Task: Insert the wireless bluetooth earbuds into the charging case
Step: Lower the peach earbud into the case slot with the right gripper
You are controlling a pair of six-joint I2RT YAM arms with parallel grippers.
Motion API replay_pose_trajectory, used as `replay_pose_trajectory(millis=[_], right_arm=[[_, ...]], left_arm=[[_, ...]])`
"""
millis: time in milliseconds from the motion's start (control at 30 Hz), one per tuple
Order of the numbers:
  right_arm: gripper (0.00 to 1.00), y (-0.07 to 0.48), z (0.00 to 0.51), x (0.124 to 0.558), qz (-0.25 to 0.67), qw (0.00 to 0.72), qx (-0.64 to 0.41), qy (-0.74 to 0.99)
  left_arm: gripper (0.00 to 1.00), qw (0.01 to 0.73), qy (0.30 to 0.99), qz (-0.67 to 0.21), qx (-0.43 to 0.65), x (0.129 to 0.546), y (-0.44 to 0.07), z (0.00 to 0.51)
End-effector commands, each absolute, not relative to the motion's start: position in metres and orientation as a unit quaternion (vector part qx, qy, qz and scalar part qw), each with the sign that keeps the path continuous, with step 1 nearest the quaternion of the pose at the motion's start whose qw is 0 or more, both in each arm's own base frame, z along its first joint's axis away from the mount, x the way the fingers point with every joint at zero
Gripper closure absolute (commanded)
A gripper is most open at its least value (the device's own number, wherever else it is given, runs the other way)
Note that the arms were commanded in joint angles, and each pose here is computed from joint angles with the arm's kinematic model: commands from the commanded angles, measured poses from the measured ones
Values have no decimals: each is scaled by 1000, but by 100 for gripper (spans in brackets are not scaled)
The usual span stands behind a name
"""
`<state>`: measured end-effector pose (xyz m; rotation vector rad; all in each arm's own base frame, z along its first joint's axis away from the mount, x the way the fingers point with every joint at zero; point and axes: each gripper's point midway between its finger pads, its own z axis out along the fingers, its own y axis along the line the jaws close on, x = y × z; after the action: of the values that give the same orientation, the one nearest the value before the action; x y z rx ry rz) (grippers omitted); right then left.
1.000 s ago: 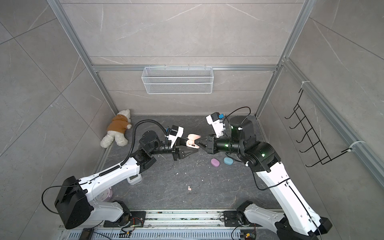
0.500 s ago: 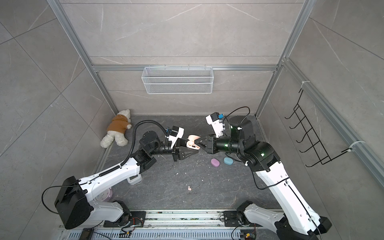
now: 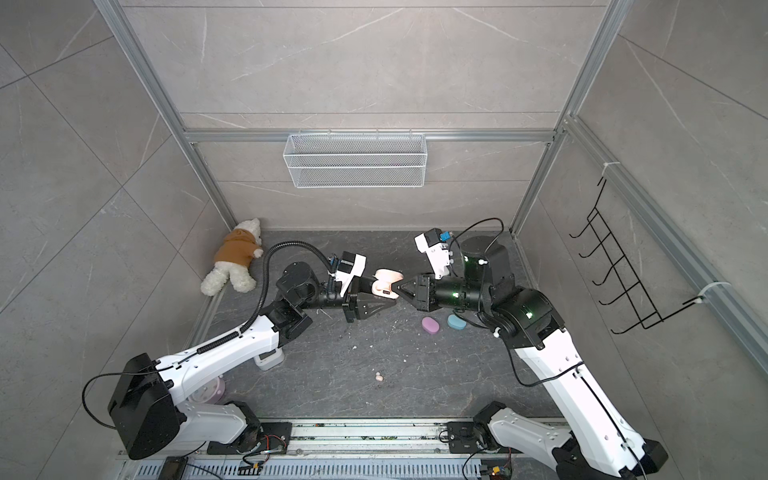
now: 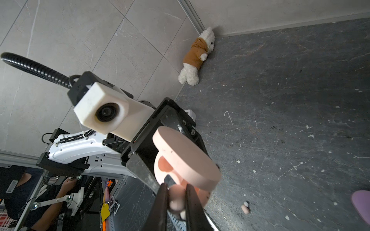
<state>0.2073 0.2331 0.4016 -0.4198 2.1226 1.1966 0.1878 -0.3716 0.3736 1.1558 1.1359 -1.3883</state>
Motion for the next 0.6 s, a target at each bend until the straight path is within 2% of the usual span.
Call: replay_pose_trajectory(millis=[0, 567], right_arm=[[83, 234, 408, 207, 472, 333, -155, 801], [81, 236, 406, 206, 477, 324, -154, 802]], left_arm=[[99, 521, 403, -576, 484, 173, -364, 414], [99, 523, 396, -575, 489, 167, -363, 415]])
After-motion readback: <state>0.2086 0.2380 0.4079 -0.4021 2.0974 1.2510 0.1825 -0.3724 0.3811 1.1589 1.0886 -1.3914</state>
